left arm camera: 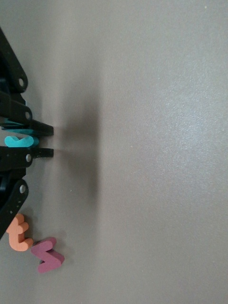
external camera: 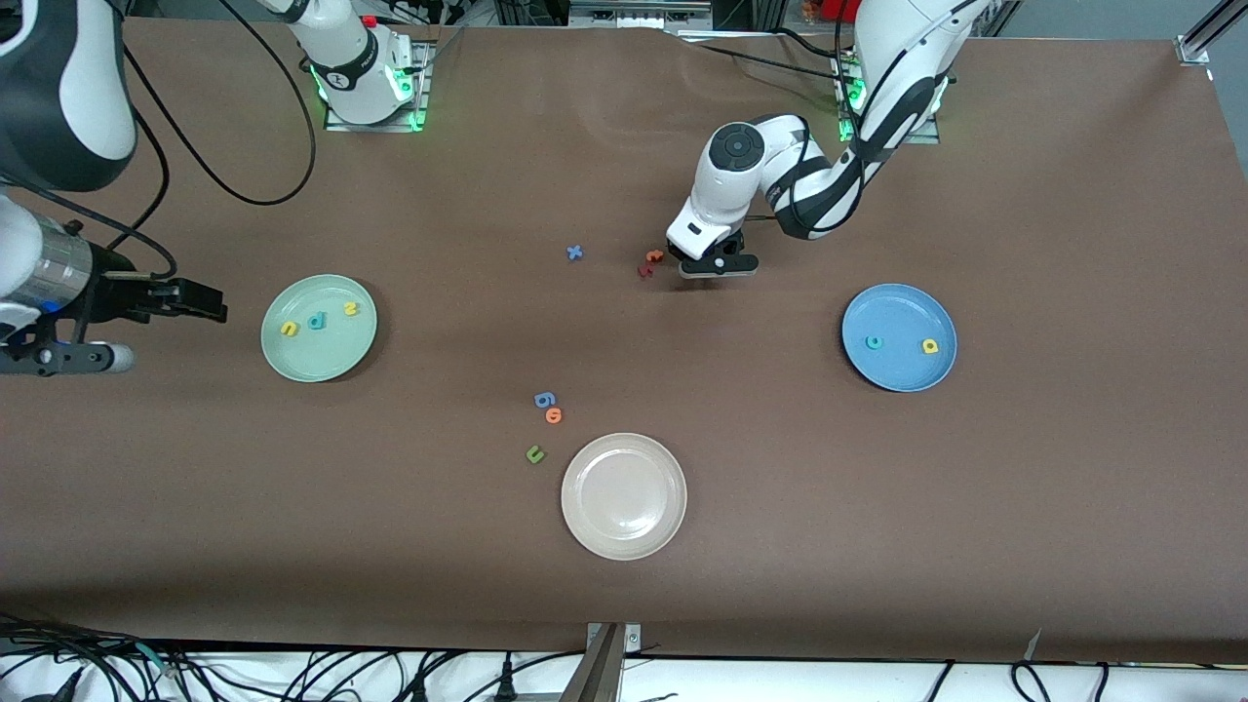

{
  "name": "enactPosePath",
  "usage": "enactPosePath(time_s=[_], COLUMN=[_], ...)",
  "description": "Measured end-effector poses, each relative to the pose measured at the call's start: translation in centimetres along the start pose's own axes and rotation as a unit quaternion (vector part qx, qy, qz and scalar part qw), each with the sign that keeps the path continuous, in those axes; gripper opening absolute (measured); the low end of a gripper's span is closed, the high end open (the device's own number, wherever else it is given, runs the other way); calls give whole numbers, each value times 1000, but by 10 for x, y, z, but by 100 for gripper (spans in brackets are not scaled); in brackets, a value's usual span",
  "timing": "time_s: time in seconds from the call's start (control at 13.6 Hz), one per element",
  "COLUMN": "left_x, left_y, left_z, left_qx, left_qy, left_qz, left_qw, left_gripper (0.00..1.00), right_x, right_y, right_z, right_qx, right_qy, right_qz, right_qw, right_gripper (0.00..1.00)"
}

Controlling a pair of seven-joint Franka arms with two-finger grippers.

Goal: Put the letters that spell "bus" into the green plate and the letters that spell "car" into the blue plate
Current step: 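Place the teal letter on the blue plate with the left gripper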

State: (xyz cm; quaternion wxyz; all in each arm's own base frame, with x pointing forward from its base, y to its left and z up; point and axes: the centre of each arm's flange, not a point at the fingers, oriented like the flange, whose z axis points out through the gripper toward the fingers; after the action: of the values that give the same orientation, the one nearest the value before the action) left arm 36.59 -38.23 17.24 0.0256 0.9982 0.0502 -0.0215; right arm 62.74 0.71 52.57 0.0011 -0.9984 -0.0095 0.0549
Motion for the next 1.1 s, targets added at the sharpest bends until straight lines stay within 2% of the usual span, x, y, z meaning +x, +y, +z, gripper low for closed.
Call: enactPosePath(time_s=[0.07,0.29,0.96,1.1], left_x=[0,0,0,4], left_y=[0,0,0,-2], left_z=[0,0,0,0], left_qx=[0,0,0,3], left_qy=[0,0,1,1], left_qz=[0,1,8,25], left_qw=[1000,1000,1000,1000], left_gripper=[12,9,9,9], right_x=[-2,-9,-10,-13], right_y=[2,-9,-9,-2], right_z=[-4,-7,1,5], right_qx=[-3,-9,-10,-11], right_qy=[5,13,4,-9], right_qz=[5,11,13,20], right_qw=[1000,1000,1000,1000], right_gripper=[99,100,100,100])
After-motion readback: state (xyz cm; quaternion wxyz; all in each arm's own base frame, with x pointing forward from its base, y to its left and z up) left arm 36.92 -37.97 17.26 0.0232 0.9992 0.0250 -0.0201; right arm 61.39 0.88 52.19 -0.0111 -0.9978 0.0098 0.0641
